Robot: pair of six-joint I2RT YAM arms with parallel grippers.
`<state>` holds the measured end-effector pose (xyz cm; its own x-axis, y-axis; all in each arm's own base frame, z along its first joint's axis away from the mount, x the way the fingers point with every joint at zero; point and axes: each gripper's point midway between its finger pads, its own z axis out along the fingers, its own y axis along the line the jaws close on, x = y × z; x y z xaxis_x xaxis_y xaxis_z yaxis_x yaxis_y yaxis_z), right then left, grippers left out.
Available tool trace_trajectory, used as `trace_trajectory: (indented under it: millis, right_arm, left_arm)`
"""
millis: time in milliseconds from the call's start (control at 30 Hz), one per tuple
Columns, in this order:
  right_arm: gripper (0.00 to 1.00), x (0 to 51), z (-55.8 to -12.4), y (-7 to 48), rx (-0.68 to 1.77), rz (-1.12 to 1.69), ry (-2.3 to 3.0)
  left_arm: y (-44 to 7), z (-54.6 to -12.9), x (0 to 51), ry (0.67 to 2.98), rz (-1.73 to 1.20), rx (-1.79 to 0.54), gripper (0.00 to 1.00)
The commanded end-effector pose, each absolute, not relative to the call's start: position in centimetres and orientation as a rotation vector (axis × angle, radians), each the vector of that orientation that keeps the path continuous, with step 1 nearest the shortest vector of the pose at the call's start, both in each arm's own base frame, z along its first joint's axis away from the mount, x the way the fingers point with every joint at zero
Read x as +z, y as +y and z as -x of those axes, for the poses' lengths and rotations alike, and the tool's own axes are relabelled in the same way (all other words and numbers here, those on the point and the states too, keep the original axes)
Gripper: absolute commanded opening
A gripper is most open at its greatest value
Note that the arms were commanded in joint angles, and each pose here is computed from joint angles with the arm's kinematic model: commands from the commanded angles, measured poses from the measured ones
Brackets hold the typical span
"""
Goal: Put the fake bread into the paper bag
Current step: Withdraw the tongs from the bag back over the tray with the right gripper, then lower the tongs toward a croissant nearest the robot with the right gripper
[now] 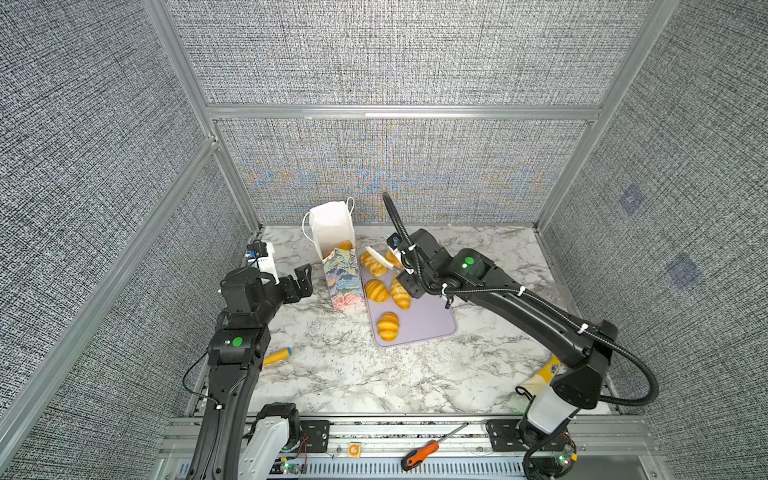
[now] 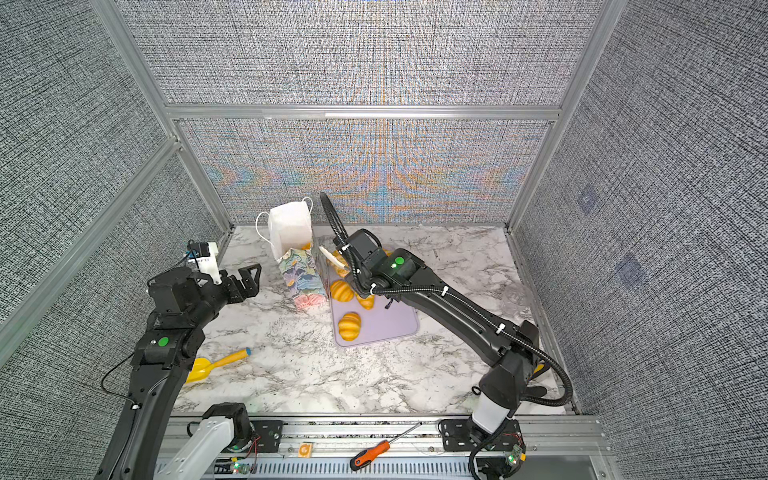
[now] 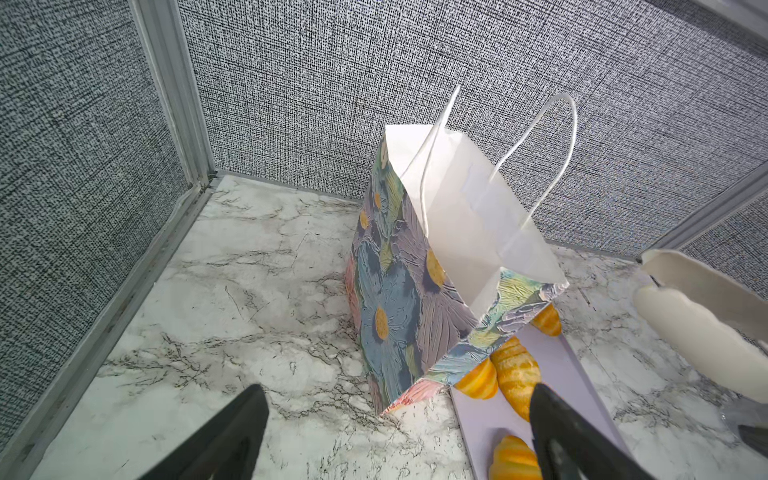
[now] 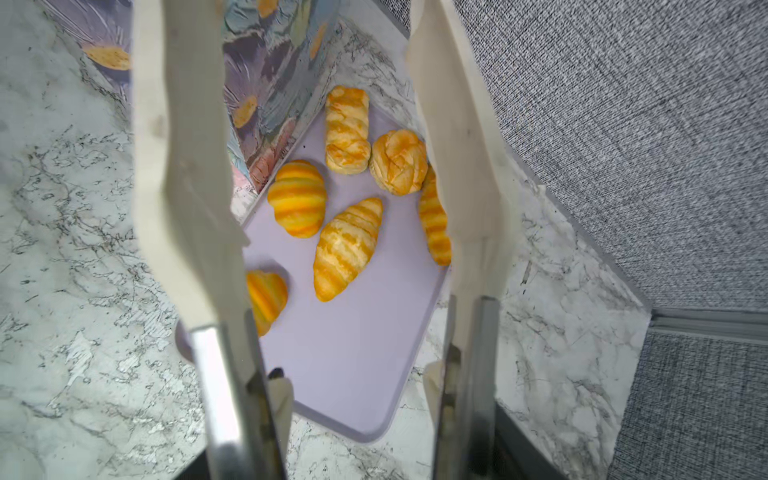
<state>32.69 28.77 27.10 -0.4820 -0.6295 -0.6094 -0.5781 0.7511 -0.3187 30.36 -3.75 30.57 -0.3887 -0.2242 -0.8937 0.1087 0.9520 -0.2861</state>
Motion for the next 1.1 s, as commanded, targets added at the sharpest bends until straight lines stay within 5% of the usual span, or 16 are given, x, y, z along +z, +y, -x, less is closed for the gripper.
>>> trace_trajectory:
  millis: [0,600,1067]
  right_arm:
    - [0.64,26.7,-32.7,28.4,0.004,0.829,2.239]
    - [0.63,18.0,-30.3,21.4,-0.071,0.765,2.53]
    - [0.63,12.8,-27.9,22.0,-0.087,0.799,2.714]
  left_arm:
    - [-4.7,-30.4,31.6,1.902,0.026,-0.402,0.99]
    - [-5.4,-29.7,31.7,1.888,0.021,-0.452,0.99]
    - [-6.0,-28.7,31.1,1.892,0.038,-0.392,0.99]
